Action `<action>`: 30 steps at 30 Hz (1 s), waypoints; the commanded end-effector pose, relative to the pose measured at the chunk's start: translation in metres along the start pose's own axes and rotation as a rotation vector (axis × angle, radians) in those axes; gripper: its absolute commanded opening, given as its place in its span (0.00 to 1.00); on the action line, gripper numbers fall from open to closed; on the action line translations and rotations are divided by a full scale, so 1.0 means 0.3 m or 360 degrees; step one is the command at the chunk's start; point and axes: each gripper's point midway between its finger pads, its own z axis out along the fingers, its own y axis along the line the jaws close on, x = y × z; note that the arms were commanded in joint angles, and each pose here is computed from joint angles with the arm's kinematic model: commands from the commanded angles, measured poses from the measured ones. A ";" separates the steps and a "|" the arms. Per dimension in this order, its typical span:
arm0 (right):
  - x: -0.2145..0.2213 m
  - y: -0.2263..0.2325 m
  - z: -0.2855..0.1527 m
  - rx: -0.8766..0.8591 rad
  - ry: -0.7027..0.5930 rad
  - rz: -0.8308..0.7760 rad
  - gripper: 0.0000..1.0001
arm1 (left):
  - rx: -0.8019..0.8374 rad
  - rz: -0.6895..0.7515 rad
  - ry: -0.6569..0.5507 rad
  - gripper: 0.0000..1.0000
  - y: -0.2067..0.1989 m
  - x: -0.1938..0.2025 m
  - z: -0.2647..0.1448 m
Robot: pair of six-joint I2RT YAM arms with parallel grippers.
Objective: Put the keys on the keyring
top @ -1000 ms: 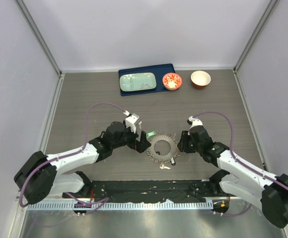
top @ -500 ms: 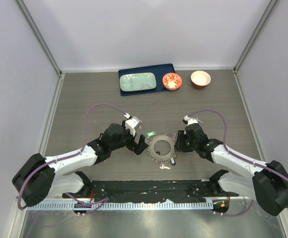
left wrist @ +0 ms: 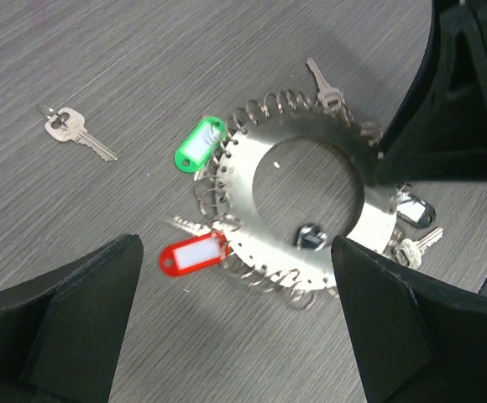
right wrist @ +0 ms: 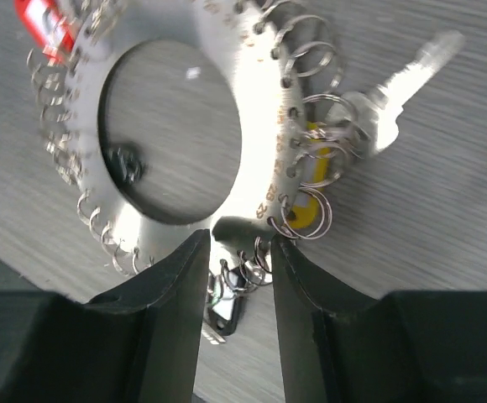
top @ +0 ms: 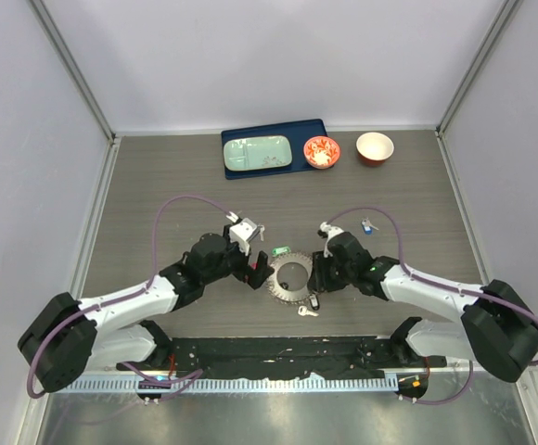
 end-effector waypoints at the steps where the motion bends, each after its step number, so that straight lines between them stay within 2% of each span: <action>1: -0.078 0.185 0.013 -0.0210 -0.0080 -0.0113 0.41 | -0.0027 0.0026 -0.0107 1.00 0.004 -0.052 -0.011; 5: -0.068 0.260 0.024 -0.0281 -0.0038 -0.0200 0.41 | -0.0054 0.0024 -0.0153 1.00 0.012 -0.067 -0.025; 8: -0.084 0.261 -0.006 -0.0268 -0.0052 -0.0271 0.41 | -0.0103 0.0024 -0.0185 1.00 0.030 -0.070 -0.037; 12: -0.135 0.188 -0.059 -0.0087 -0.0149 -0.0487 0.41 | -0.0133 0.0018 -0.0272 1.00 0.040 -0.096 -0.063; 15: -0.148 0.135 -0.072 -0.0002 -0.0189 -0.0668 0.34 | -0.0184 0.0016 -0.0320 1.00 0.058 -0.107 -0.076; 16: -0.151 0.124 -0.072 0.0005 -0.0188 -0.0727 0.29 | -0.0190 0.0018 -0.0333 1.00 0.060 -0.113 -0.079; 18: -0.153 0.136 -0.066 -0.0034 -0.0182 -0.0780 0.26 | -0.0207 0.0024 -0.0340 1.00 0.067 -0.112 -0.084; 22: -0.133 0.164 -0.054 -0.0121 -0.0086 -0.0892 0.25 | -0.0236 0.0036 -0.0366 1.00 0.077 -0.120 -0.098; 30: -0.146 0.124 -0.011 -0.0023 -0.0025 -0.1027 0.26 | -0.0255 0.0044 -0.0378 1.00 0.084 -0.123 -0.107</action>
